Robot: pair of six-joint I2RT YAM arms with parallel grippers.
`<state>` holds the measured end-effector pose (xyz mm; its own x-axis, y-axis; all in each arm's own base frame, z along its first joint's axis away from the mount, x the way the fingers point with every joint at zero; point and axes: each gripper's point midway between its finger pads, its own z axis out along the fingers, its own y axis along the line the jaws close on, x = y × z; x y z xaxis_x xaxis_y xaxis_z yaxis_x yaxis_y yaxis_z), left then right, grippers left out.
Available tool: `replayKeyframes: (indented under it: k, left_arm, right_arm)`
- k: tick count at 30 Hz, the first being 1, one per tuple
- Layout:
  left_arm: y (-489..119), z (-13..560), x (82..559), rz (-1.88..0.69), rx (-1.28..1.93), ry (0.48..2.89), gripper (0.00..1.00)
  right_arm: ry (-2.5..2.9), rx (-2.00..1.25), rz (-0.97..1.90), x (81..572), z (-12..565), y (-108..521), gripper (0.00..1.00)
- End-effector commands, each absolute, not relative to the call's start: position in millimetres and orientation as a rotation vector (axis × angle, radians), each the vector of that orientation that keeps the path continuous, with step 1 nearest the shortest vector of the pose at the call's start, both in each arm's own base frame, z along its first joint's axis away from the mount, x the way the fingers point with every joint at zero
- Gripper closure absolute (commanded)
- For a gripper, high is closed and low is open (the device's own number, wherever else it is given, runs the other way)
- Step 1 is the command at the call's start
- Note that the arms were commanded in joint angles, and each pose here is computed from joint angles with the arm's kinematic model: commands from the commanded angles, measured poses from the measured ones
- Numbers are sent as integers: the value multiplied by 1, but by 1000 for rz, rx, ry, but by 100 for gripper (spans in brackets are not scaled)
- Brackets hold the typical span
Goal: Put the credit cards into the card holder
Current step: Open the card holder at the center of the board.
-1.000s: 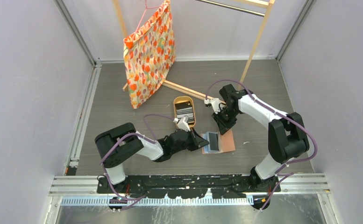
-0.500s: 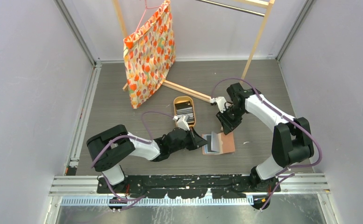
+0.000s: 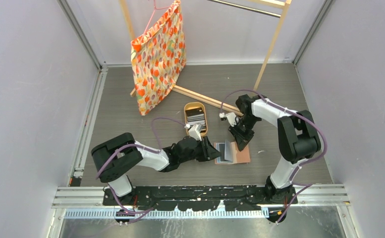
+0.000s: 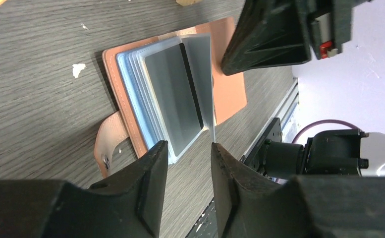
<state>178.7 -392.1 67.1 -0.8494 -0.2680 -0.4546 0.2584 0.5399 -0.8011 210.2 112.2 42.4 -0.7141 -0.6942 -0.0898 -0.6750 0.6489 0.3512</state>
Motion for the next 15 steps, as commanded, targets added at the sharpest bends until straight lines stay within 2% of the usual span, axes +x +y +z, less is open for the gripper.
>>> replayKeyframes:
  k: [1,15]
  left_arm:
    - [-403,78,177,-1340,61,2212,60]
    - [-420,65,171,-1413,51,2241,57]
  right_arm:
    - [-2753,1149,-580,204,37,123,88]
    - [-2714,1131,-492,201,11,133,93]
